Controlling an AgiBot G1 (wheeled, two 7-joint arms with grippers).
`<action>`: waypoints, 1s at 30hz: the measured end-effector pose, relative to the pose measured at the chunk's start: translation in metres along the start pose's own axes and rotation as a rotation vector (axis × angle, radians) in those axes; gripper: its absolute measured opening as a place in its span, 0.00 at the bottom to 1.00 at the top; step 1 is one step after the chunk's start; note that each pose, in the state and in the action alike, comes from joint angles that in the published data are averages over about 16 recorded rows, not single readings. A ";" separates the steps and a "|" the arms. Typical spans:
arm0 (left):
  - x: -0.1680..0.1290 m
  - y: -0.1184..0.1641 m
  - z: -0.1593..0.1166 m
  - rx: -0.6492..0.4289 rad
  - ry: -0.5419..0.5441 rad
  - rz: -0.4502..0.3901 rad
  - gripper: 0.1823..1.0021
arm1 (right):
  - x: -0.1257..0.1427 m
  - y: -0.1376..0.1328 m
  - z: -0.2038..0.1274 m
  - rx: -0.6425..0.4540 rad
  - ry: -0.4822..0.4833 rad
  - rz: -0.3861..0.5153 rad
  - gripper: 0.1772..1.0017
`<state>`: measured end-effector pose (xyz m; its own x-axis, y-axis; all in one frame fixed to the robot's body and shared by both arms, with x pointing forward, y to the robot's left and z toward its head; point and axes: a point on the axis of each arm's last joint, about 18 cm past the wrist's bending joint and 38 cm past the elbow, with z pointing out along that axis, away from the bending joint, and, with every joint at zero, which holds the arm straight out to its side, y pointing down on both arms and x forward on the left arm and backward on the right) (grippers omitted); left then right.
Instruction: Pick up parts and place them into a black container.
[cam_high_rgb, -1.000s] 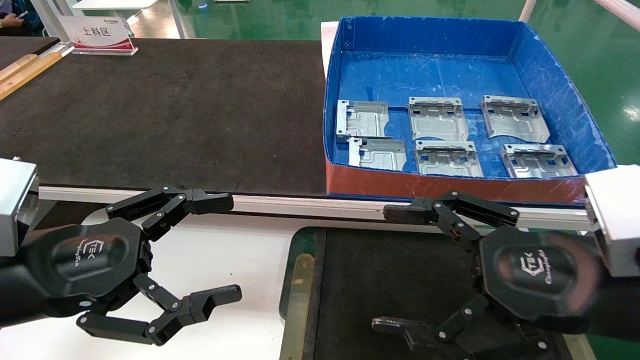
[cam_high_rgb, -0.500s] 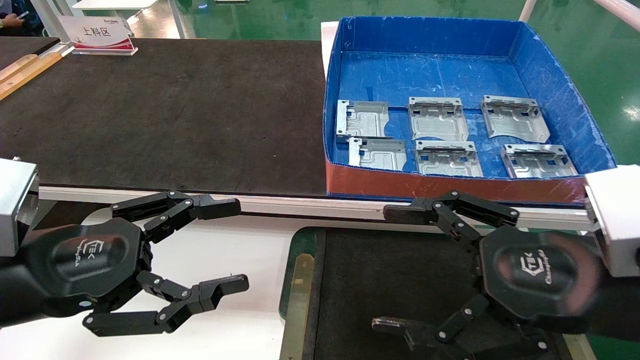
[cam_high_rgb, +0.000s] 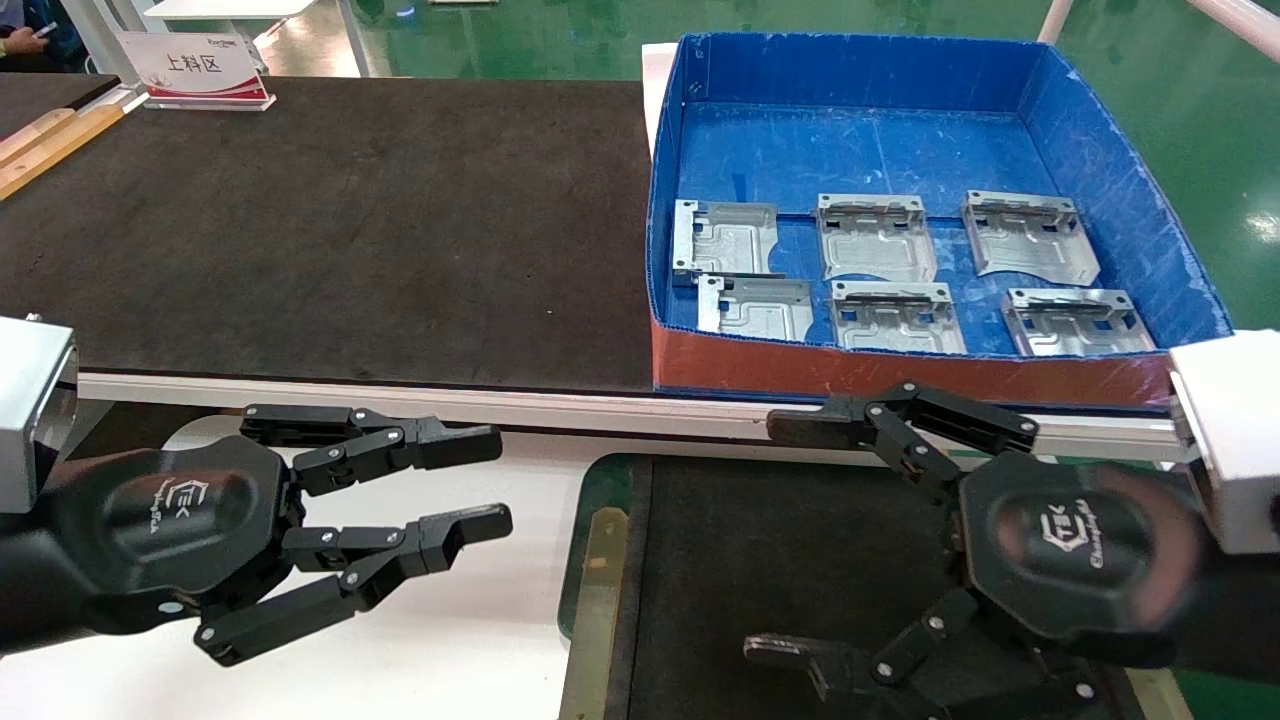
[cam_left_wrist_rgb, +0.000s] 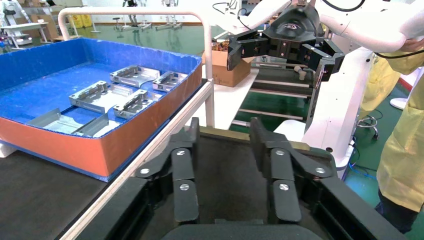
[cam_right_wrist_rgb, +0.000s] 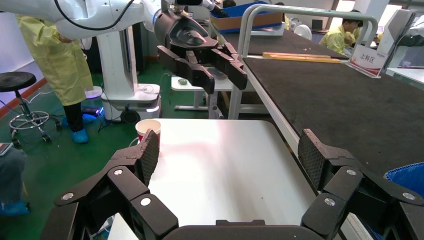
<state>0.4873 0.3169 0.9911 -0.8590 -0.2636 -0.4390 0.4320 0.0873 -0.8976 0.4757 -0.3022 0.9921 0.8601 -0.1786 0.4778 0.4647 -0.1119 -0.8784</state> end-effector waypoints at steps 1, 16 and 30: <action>0.000 0.000 0.000 0.000 0.000 0.000 0.41 | 0.000 0.000 0.000 0.000 0.000 0.000 1.00; 0.000 0.000 0.000 0.000 0.000 0.000 0.09 | 0.000 0.000 0.000 -0.002 0.001 0.000 1.00; 0.000 0.000 0.000 0.000 0.000 0.000 0.08 | 0.022 0.005 -0.006 -0.055 0.071 0.010 1.00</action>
<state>0.4873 0.3169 0.9911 -0.8590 -0.2636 -0.4390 0.4320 0.0873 -0.8977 0.4955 -0.3124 0.9982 0.8468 -0.2483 0.4704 0.4421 -0.1632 -0.8820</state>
